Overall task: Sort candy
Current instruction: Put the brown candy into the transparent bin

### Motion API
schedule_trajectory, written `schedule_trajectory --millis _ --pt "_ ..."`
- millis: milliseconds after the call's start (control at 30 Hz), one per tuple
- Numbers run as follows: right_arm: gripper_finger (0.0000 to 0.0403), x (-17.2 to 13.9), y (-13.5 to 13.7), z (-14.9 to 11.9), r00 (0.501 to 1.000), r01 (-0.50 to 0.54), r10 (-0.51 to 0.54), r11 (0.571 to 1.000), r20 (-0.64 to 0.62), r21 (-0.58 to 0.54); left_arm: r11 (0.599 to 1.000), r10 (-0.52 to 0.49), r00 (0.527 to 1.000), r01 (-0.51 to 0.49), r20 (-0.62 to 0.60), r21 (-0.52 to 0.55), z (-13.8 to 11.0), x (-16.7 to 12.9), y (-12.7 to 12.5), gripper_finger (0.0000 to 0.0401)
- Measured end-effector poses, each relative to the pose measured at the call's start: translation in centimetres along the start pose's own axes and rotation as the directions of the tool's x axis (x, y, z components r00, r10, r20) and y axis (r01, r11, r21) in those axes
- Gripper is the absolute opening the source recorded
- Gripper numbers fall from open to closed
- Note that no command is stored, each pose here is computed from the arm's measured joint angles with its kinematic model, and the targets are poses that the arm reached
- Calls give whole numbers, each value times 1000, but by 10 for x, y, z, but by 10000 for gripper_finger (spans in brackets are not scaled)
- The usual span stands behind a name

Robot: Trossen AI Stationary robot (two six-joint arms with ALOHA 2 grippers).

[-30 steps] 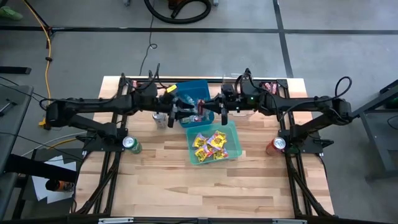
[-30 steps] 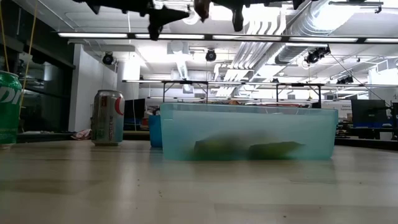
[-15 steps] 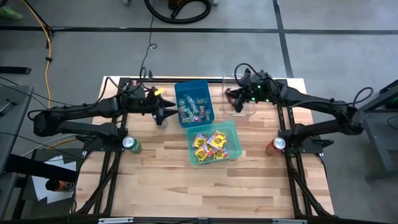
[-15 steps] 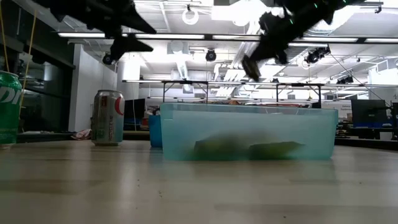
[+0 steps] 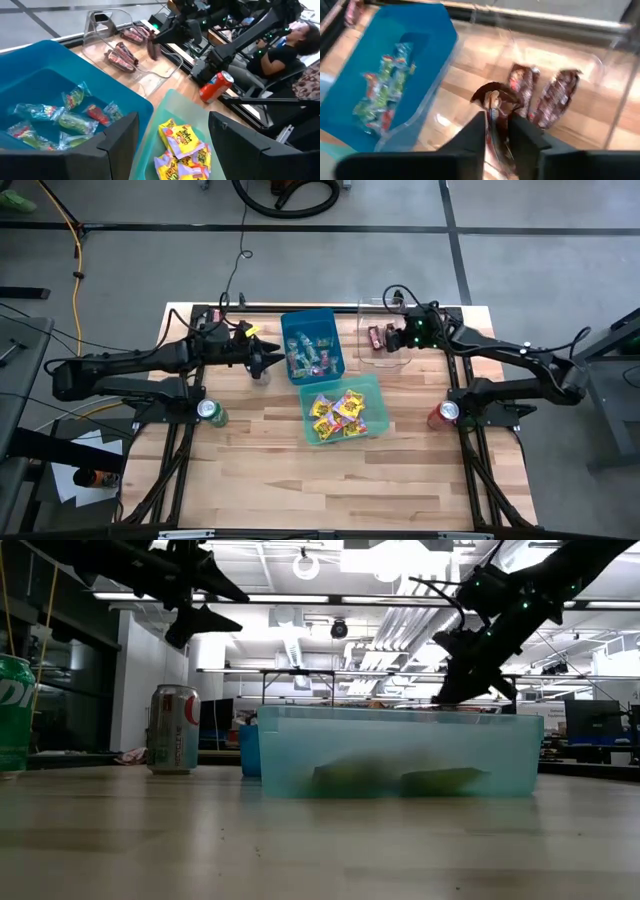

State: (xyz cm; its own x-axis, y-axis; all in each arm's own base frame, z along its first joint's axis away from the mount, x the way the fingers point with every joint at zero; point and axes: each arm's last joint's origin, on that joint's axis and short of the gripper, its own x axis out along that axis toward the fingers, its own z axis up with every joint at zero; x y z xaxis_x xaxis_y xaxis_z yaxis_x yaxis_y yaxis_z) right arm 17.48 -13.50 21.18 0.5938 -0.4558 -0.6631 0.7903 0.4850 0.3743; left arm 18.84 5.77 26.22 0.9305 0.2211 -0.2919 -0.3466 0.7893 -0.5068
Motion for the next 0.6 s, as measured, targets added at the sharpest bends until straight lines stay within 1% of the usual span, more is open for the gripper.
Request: schedule_trajectory --millis 67,167,267,333,400,433,500,600 --pt "105 -3 3 5 1000 2 -1 1000 6 -4 1000 3 1000 -3 2 12 0 0 0 224" --pt "162 -7 5 9 999 29 -29 1000 -22 -8 1000 3 1000 -3 2 15 0 0 0 224" --pt "211 -13 9 18 999 38 -39 999 -25 -37 1000 4 1000 -4 1 16 0 0 0 224" --pt "235 -18 12 26 999 35 -36 998 -3 -59 1000 4 1000 -4 1 16 0 0 0 224" --pt "248 -26 17 39 998 46 -43 997 45 -64 1000 4 1000 -4 1 16 0 0 0 224" --pt "251 -30 18 47 994 76 -72 996 79 -55 1000 4 1000 -4 1 16 0 0 0 224" --pt "253 -42 17 63 975 175 -170 984 144 -19 1000 4 1000 -4 1 16 0 0 0 224" --pt "254 -58 10 85 920 323 -334 943 206 85 1000 4 1000 -4 1 16 0 0 0 224"
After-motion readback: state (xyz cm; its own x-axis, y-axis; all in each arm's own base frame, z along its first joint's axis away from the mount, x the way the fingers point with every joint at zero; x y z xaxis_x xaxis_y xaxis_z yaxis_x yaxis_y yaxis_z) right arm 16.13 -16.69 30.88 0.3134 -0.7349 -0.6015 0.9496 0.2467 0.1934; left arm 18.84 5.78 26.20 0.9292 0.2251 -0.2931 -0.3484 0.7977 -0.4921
